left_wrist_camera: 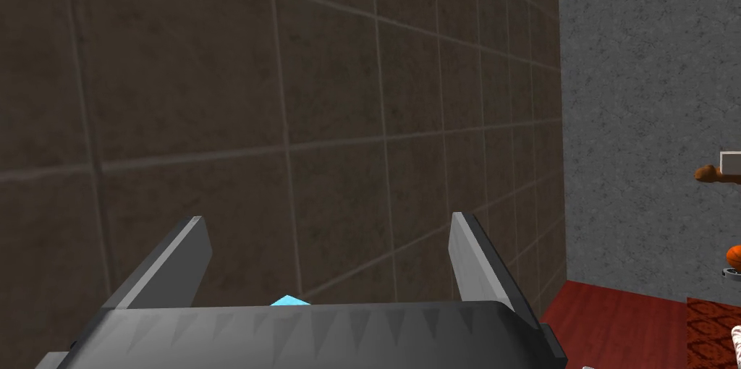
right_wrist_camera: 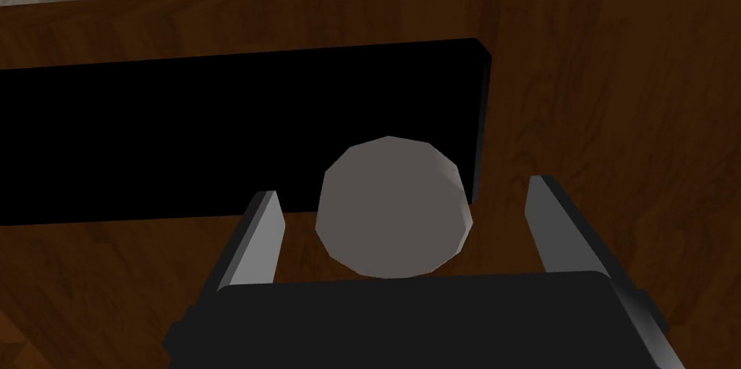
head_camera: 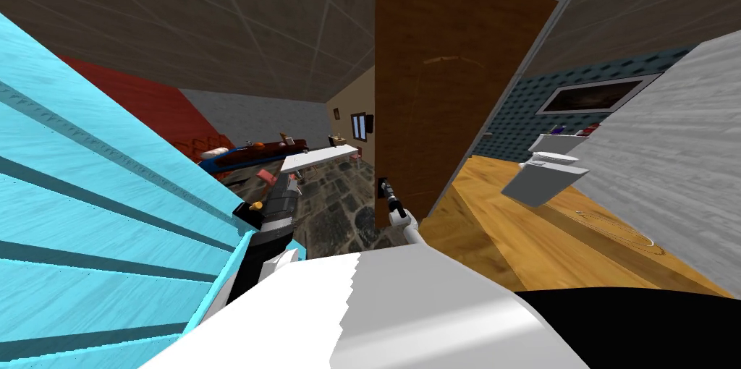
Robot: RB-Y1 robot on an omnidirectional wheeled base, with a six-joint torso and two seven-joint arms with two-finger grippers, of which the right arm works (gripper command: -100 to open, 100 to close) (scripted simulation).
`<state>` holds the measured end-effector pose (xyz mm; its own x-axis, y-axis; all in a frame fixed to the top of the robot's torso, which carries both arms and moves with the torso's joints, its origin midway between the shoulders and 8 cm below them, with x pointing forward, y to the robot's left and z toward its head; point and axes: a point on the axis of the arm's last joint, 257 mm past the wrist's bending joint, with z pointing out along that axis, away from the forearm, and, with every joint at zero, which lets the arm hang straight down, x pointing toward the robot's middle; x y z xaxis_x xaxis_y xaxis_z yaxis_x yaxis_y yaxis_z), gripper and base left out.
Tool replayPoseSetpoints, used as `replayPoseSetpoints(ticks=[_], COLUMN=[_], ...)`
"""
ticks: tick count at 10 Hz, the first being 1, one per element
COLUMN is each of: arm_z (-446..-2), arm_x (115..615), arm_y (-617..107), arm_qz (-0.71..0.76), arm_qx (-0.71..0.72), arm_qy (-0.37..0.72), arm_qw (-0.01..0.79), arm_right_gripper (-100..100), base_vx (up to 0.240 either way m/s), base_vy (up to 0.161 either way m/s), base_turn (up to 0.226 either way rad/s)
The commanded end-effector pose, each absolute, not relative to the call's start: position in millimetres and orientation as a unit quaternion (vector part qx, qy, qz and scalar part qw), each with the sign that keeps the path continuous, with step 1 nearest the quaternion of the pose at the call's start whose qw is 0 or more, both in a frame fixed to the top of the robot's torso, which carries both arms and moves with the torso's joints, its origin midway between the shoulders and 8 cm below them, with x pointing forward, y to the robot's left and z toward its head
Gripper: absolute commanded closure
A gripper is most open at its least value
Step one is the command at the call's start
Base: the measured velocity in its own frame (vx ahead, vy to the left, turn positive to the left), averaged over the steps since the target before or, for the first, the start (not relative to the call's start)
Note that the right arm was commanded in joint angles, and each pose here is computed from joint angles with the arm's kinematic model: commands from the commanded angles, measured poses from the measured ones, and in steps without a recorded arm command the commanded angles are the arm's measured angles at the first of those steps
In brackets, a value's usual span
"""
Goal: Push the door open
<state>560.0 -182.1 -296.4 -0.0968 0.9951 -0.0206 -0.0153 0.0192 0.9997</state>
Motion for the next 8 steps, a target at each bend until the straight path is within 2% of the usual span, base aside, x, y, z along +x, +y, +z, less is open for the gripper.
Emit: replayPoseSetpoints(ticks=[1,2,7,8], arm_z=[-296.4,-296.4,-296.4,-298.9], arm_x=[560.0,560.0,560.0,560.3], arm_y=[-182.1,-182.1,-182.1,-191.9], arm_qz=[0.522,0.522,0.522,0.516], arm_qx=[0.467,0.467,0.467,0.470], arm_qy=[0.525,0.525,0.525,0.525], arm_qw=[0.484,0.484,0.484,0.487], arm_right_gripper=[-100,100,100,100], base_vx=[0.087,-0.012,-0.017,0.101], base_vy=[0.022,-0.004,-0.004,0.057], base_turn=[0.003,-0.004,0.001,-0.037])
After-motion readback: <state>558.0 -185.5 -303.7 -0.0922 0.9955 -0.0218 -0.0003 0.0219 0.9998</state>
